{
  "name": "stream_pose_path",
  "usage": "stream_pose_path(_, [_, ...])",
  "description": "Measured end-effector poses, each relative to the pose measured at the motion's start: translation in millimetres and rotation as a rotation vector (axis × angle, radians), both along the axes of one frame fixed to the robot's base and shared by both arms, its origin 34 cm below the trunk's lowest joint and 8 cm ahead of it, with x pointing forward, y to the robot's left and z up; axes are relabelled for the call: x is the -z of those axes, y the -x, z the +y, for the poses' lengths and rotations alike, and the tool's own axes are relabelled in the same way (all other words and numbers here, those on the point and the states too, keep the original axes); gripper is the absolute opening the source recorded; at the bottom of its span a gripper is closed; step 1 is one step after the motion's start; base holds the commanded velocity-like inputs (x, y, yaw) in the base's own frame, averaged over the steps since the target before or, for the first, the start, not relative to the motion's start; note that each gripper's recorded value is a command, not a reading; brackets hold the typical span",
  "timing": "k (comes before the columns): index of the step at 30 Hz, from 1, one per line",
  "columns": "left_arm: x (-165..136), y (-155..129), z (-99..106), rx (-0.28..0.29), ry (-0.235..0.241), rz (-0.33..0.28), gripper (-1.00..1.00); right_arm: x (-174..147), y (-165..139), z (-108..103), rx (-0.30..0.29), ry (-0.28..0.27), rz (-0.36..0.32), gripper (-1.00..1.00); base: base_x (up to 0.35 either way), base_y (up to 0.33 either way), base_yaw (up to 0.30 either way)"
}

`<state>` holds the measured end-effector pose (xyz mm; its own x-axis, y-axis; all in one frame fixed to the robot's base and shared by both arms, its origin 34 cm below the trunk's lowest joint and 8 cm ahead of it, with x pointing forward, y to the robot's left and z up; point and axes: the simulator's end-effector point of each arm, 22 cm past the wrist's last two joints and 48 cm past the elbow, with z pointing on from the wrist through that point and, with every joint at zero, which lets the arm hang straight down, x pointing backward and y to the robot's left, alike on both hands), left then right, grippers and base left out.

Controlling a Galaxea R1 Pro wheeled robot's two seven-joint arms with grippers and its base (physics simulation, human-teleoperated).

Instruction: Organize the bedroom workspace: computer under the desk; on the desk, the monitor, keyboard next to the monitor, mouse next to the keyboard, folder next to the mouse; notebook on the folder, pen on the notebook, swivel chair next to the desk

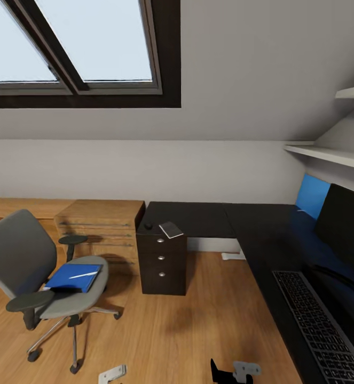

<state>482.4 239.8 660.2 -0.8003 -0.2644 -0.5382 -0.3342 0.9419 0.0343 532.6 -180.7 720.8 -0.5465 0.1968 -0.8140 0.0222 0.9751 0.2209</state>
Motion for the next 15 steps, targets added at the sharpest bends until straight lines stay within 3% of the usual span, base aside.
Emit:
stream_pose_path(12, [0.4, 0.7, -1.0, 0.002, 0.001, 0.003, 1.0, -0.2, -0.3, -0.6, 0.005, 0.0, -0.001, 1.0, 0.316, 0.0, 0.259])
stream_pose_path(15, [0.8, 0.7, -1.3, 0.002, 0.001, 0.004, 1.0, 0.5, -0.2, -1.5, 0.011, -0.002, 0.002, 1.0, 0.097, 0.0, 0.277])
